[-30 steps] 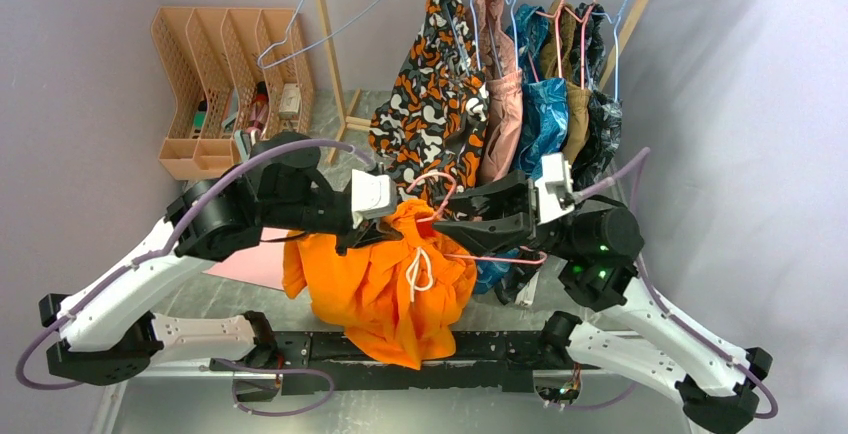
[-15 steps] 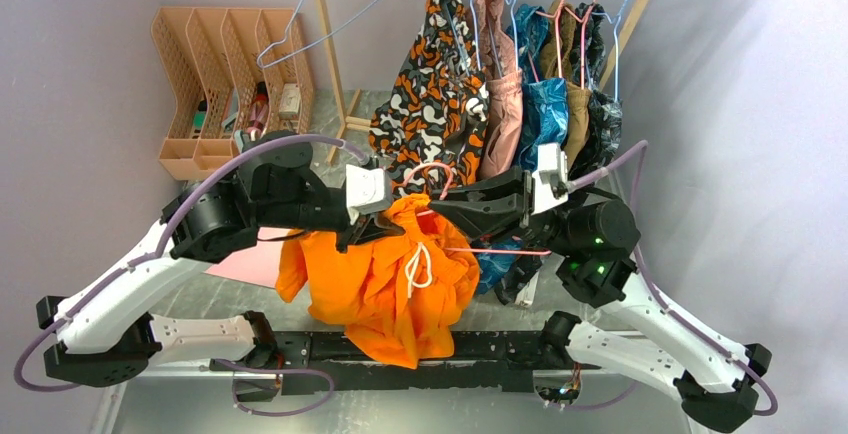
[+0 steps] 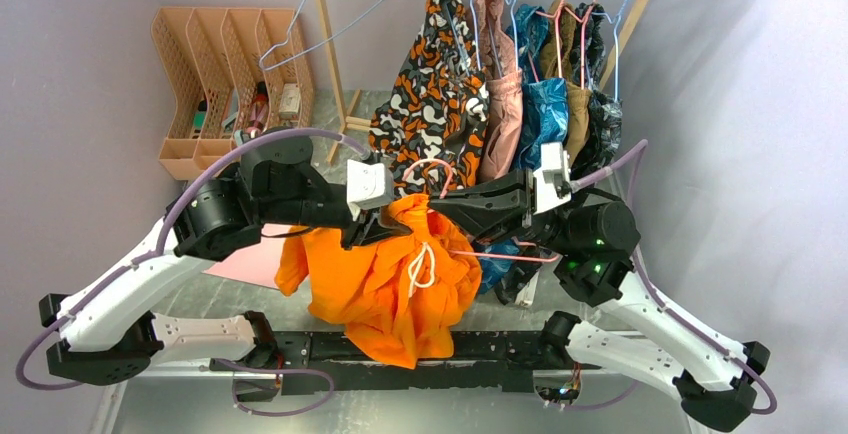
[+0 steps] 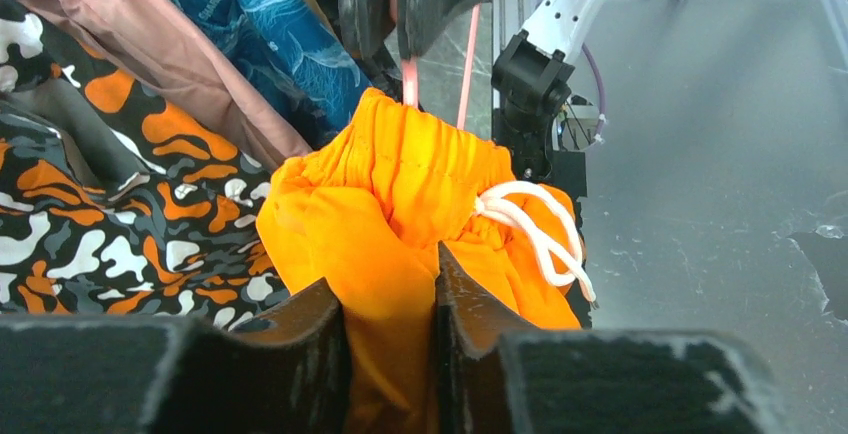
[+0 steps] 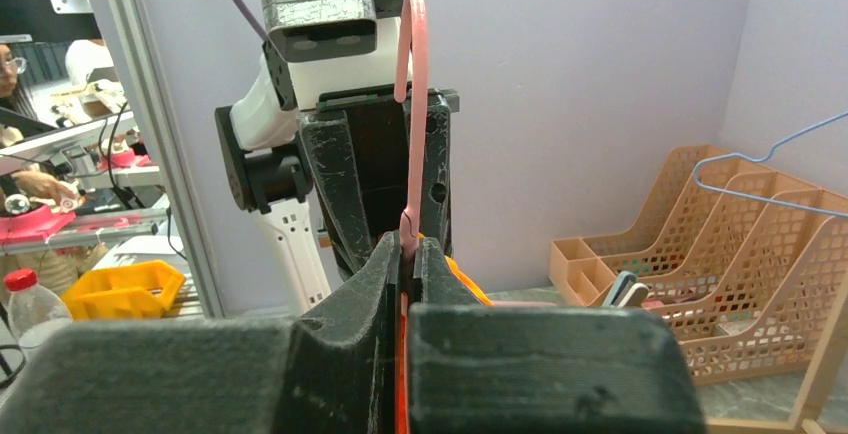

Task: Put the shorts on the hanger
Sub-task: Hang the shorts on the hanger.

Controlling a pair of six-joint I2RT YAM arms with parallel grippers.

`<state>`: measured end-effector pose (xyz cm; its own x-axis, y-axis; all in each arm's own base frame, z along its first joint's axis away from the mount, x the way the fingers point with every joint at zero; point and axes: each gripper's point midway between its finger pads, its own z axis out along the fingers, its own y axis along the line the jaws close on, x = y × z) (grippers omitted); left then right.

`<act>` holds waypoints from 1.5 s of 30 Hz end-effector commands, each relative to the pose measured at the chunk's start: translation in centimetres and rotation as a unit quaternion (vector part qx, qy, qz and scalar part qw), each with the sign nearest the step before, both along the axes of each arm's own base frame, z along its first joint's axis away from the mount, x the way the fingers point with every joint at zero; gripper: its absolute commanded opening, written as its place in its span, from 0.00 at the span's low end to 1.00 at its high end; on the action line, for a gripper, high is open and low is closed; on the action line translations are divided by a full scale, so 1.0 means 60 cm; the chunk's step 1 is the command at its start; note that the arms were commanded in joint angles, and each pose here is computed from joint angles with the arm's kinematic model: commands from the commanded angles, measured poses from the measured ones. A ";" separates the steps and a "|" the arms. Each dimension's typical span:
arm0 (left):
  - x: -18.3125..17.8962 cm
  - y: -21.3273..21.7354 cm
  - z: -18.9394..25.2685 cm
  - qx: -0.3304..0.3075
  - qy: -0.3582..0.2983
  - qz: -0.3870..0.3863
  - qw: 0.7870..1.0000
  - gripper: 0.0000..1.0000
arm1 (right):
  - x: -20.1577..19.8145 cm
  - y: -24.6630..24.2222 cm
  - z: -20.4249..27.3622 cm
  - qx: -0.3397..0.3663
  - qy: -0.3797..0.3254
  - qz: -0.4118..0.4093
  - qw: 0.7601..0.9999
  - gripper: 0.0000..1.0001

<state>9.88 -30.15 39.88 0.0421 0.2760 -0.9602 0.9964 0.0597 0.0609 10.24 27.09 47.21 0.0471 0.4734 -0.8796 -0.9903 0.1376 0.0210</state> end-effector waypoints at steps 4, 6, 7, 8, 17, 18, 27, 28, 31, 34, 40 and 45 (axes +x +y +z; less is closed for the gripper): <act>-0.013 -0.020 0.057 -0.058 -0.018 -0.034 0.998 0.35 | -0.010 -0.003 0.017 0.031 -0.009 0.015 0.999 0.00; -0.013 -0.022 0.055 -0.058 -0.016 -0.037 0.998 0.37 | -0.011 -0.002 0.017 0.032 -0.009 0.019 0.999 0.00; -0.014 -0.023 0.054 -0.057 -0.015 -0.039 0.997 0.37 | -0.011 -0.002 0.017 0.034 -0.010 0.020 0.999 0.00; -0.014 -0.025 0.051 -0.054 -0.013 -0.041 0.998 0.37 | -0.012 0.000 0.017 0.034 -0.010 0.023 0.999 0.00; -0.006 -0.037 0.023 -0.036 0.001 -0.036 0.999 0.07 | -0.017 0.007 0.015 0.034 -0.008 0.040 0.999 0.00; -0.002 -0.035 0.020 -0.035 0.000 -0.028 0.999 0.07 | -0.014 0.008 0.013 0.032 -0.006 0.038 0.999 0.00; 0.076 0.052 0.026 -0.095 -0.049 0.175 0.979 0.07 | 0.019 0.005 -0.007 -0.011 0.042 -0.017 0.999 0.63; 0.079 0.066 0.027 -0.104 -0.051 0.193 0.974 0.07 | 0.023 0.003 -0.009 -0.016 0.045 -0.025 0.999 0.76; 0.083 0.109 0.033 -0.128 -0.053 0.237 0.962 0.07 | 0.035 -0.005 -0.009 -0.026 0.055 -0.051 0.997 0.85; 0.084 0.158 0.040 -0.152 -0.051 0.283 0.946 0.07 | 0.043 -0.018 -0.005 -0.023 0.065 -0.076 0.995 0.90; 0.050 0.249 0.078 -0.221 -0.061 0.310 0.923 0.07 | 0.093 -0.033 -0.055 -0.058 0.142 -0.153 0.976 0.93; 0.010 0.292 0.117 -0.257 -0.080 0.282 0.921 0.07 | 0.120 -0.032 -0.120 -0.078 0.180 -0.188 0.962 0.92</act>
